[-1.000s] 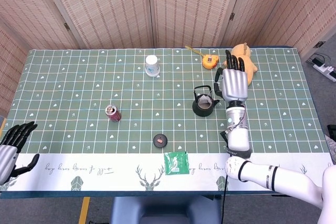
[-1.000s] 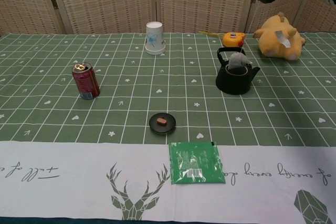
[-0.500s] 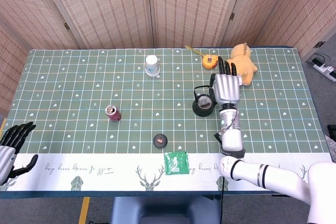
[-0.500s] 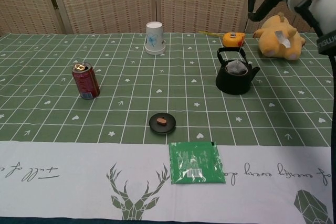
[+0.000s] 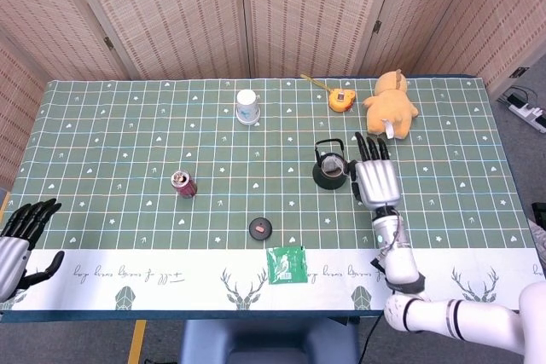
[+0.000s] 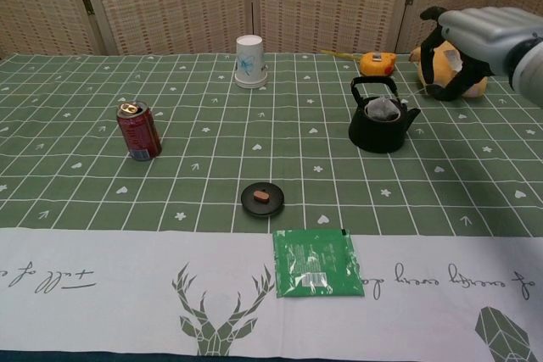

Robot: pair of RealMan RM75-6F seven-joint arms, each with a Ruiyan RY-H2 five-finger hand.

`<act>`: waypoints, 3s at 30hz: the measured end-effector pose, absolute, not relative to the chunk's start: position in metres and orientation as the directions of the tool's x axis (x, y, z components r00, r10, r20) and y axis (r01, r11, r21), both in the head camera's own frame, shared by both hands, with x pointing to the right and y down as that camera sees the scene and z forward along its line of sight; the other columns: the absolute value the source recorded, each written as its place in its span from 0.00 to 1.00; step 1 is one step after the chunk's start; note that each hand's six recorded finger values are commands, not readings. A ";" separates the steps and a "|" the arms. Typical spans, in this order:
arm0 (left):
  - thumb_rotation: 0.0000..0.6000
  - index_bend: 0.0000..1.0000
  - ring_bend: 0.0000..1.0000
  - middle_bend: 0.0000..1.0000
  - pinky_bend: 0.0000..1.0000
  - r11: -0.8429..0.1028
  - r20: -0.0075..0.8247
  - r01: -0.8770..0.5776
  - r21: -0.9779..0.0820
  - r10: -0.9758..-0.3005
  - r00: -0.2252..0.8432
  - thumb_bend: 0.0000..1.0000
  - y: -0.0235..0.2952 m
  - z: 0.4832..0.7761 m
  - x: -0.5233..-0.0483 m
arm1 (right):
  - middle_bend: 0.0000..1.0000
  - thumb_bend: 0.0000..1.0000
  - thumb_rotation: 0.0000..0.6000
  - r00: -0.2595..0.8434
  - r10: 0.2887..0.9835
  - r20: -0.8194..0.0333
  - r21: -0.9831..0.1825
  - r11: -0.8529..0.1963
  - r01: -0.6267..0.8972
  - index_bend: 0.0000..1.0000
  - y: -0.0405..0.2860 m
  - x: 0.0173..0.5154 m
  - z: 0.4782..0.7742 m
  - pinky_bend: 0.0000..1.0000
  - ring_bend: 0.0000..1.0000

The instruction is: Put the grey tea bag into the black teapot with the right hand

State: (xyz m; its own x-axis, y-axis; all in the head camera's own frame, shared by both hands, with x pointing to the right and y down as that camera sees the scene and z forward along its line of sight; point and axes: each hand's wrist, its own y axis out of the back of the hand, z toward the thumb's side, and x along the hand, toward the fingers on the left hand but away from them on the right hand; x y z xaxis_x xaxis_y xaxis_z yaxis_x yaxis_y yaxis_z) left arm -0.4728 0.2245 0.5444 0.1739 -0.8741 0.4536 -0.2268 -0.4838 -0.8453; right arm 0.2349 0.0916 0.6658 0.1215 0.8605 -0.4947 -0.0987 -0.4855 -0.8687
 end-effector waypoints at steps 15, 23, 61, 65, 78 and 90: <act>1.00 0.00 0.00 0.00 0.00 -0.495 0.465 -0.215 -0.842 -0.868 0.175 0.41 0.226 0.549 -0.469 | 0.02 0.43 1.00 0.200 0.780 -0.593 -0.805 -0.565 -0.183 0.60 0.161 0.261 0.699 0.00 0.00; 1.00 0.00 0.00 0.00 0.00 -0.497 0.468 -0.213 -0.842 -0.867 0.171 0.41 0.225 0.550 -0.470 | 0.02 0.43 1.00 0.178 0.778 -0.602 -0.797 -0.573 -0.189 0.61 0.147 0.257 0.722 0.00 0.00; 1.00 0.00 0.00 0.00 0.00 -0.506 0.482 -0.198 -0.839 -0.862 0.159 0.41 0.224 0.556 -0.470 | 0.00 0.43 1.00 0.185 0.791 -0.584 -0.812 -0.570 -0.125 0.01 0.133 0.271 0.700 0.00 0.00; 1.00 0.00 0.00 0.00 0.00 -0.504 0.479 -0.201 -0.840 -0.863 0.161 0.41 0.224 0.555 -0.470 | 0.00 0.43 1.00 0.200 0.813 -0.547 -0.837 -0.536 -0.110 0.01 0.138 0.276 0.681 0.00 0.00; 1.00 0.00 0.00 0.00 0.00 -0.501 0.479 -0.164 -0.850 -0.863 0.160 0.41 0.226 0.558 -0.466 | 0.00 0.43 1.00 0.180 0.858 -0.482 -0.876 -0.476 -0.076 0.01 0.215 0.352 0.622 0.00 0.00; 1.00 0.00 0.00 0.00 0.00 -0.497 0.479 -0.123 -0.859 -0.865 0.151 0.41 0.229 0.564 -0.459 | 0.00 0.43 1.00 0.198 0.876 -0.440 -0.896 -0.444 -0.027 0.01 0.247 0.390 0.590 0.00 0.00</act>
State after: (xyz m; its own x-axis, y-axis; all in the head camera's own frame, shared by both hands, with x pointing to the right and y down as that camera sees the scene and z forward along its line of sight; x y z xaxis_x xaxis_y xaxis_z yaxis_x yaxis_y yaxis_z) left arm -0.4592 0.2288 0.5636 0.1514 -0.8649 0.4786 -0.1227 -0.4969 -0.8591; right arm 0.3900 0.2467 0.5897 0.1978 0.8758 -0.4403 -0.0267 -0.4442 -0.8955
